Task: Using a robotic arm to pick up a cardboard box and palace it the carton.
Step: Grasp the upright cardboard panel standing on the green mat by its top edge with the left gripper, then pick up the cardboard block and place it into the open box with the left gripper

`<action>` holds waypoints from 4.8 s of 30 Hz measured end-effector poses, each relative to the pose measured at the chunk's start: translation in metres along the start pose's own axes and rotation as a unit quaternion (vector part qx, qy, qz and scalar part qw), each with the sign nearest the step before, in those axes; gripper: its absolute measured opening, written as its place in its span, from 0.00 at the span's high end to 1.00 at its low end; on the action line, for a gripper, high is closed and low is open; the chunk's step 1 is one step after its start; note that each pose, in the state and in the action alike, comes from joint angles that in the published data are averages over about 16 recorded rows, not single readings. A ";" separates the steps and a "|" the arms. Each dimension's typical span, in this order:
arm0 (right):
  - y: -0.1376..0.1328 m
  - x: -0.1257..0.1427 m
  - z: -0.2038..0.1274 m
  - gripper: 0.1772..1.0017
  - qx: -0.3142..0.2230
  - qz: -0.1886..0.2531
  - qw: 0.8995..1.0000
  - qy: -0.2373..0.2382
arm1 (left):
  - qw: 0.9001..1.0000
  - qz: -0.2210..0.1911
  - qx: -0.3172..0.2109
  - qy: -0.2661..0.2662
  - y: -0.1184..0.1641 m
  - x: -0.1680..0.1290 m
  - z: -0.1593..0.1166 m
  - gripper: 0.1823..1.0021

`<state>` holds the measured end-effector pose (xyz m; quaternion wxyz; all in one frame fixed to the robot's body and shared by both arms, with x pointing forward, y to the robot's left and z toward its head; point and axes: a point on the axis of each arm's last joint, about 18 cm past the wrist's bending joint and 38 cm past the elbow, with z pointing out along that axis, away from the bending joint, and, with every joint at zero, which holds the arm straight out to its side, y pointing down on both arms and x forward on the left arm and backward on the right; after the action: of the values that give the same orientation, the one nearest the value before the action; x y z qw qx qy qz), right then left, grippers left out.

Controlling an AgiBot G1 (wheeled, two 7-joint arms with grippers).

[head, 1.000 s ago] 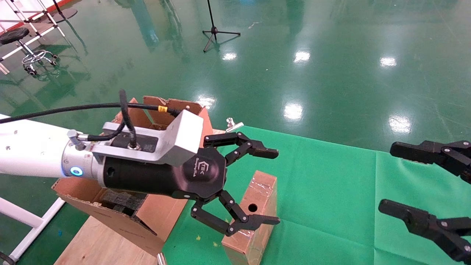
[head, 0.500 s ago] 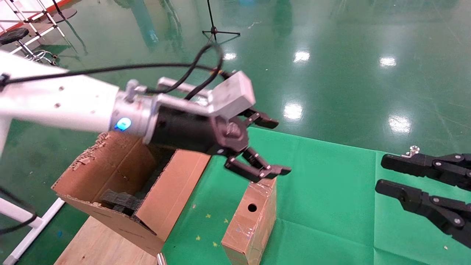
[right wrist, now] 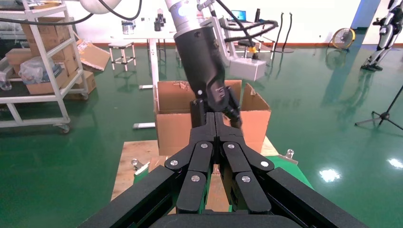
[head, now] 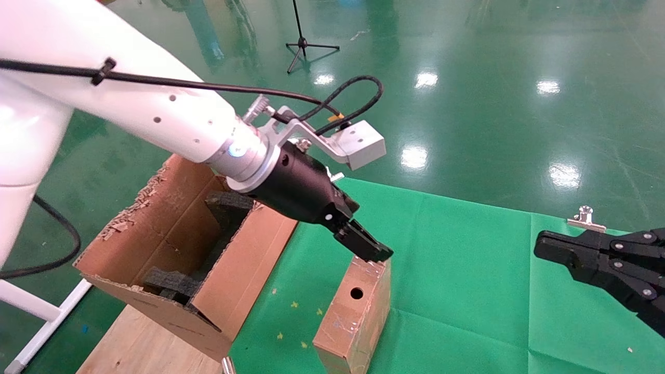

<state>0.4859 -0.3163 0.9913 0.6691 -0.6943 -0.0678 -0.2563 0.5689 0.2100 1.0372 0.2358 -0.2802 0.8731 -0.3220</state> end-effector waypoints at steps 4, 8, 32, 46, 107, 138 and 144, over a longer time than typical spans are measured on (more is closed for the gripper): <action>0.000 0.000 0.000 0.97 0.000 0.000 1.000 0.000 | 0.999 -0.026 -0.028 -0.008 -0.001 0.005 0.002 0.00; 0.000 0.000 0.000 0.98 0.000 0.000 1.000 0.000 | 0.997 -0.044 -0.054 -0.015 0.000 0.010 0.006 0.00; 0.000 0.000 0.000 0.98 0.000 0.000 1.000 0.000 | 0.985 -0.060 -0.160 -0.008 0.006 0.046 0.036 0.00; 0.000 0.000 0.000 0.98 0.000 0.000 1.000 0.000 | 0.980 -0.048 -0.190 -0.020 0.009 0.052 0.047 0.00; 0.000 0.000 0.000 0.01 0.000 0.000 1.000 0.000 | 0.987 -0.058 0.073 -0.131 0.002 -0.116 -0.183 0.80; 0.000 0.000 0.000 0.00 0.000 0.000 1.000 0.000 | 0.927 -0.214 -0.133 -0.279 0.189 -0.231 -0.145 0.81; 0.000 0.000 0.000 0.00 0.000 0.000 1.000 0.000 | 0.912 -0.254 -0.129 -0.294 0.208 -0.239 -0.130 0.81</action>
<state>0.4860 -0.3164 0.9912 0.6691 -0.6942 -0.0675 -0.2564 0.5962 0.5515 1.0364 0.3542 -0.6026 0.6974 -0.1583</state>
